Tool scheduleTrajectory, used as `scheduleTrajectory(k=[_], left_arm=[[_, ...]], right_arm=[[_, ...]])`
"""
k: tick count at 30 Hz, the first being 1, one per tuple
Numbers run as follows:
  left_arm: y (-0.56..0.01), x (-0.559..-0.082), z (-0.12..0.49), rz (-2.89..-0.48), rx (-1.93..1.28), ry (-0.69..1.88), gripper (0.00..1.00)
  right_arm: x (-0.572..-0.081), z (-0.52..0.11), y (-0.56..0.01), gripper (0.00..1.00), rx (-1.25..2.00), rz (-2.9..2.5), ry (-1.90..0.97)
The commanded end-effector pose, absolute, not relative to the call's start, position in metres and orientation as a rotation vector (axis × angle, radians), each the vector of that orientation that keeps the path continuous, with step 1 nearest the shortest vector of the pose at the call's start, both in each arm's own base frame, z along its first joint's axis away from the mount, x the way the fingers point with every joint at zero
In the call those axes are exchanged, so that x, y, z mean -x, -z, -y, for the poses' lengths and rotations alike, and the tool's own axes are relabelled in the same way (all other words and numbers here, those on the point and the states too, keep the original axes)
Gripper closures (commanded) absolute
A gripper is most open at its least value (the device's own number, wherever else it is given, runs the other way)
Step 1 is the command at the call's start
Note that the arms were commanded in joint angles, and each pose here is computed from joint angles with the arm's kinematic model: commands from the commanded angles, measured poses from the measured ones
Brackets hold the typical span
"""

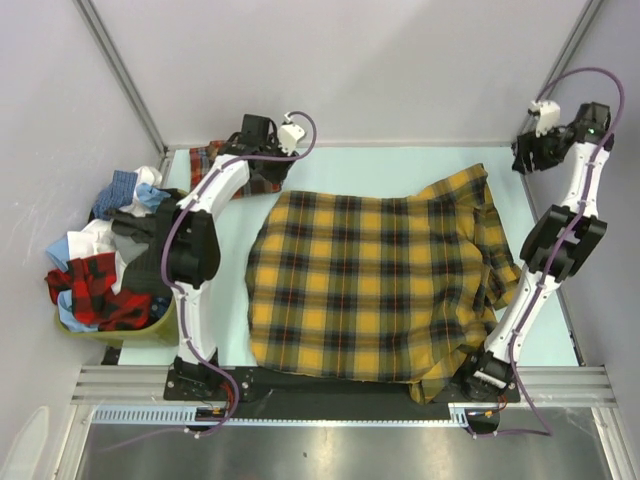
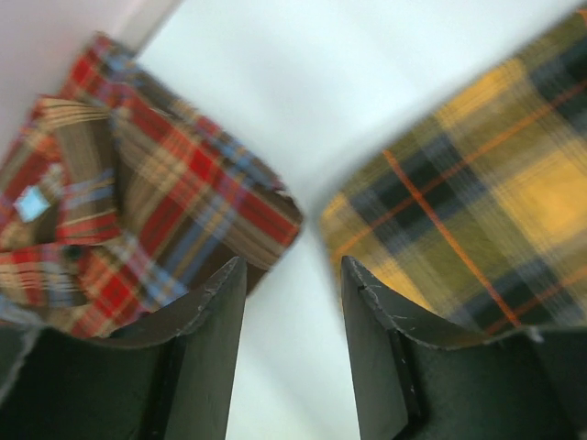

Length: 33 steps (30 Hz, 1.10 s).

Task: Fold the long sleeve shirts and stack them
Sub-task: Fold the shirt

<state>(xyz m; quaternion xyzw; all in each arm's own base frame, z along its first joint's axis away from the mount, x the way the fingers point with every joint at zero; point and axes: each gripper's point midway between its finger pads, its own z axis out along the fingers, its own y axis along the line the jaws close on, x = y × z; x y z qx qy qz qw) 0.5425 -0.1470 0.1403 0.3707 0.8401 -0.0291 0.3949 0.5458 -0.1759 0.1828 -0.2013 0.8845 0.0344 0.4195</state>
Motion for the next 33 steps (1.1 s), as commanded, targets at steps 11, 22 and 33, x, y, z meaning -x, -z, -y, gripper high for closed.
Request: scheduleTrajectory(k=[11,22,33], left_arm=[[-0.175,-0.507,0.166,-2.125,-0.945,0.201,0.41],[-0.171,-0.502,0.161,-2.143,-0.971,0.179,0.41],[-0.170,-0.506,0.165,-2.148,-0.966,0.201,0.43]], right_arm=[[-0.428,0.151,-0.046,0.30,0.530,-2.693,-0.463],[-0.473,0.144,-0.017,0.80,0.583,-2.683,-0.272],[-0.599,0.166,-0.162,1.00,0.424,-2.149,0.115]])
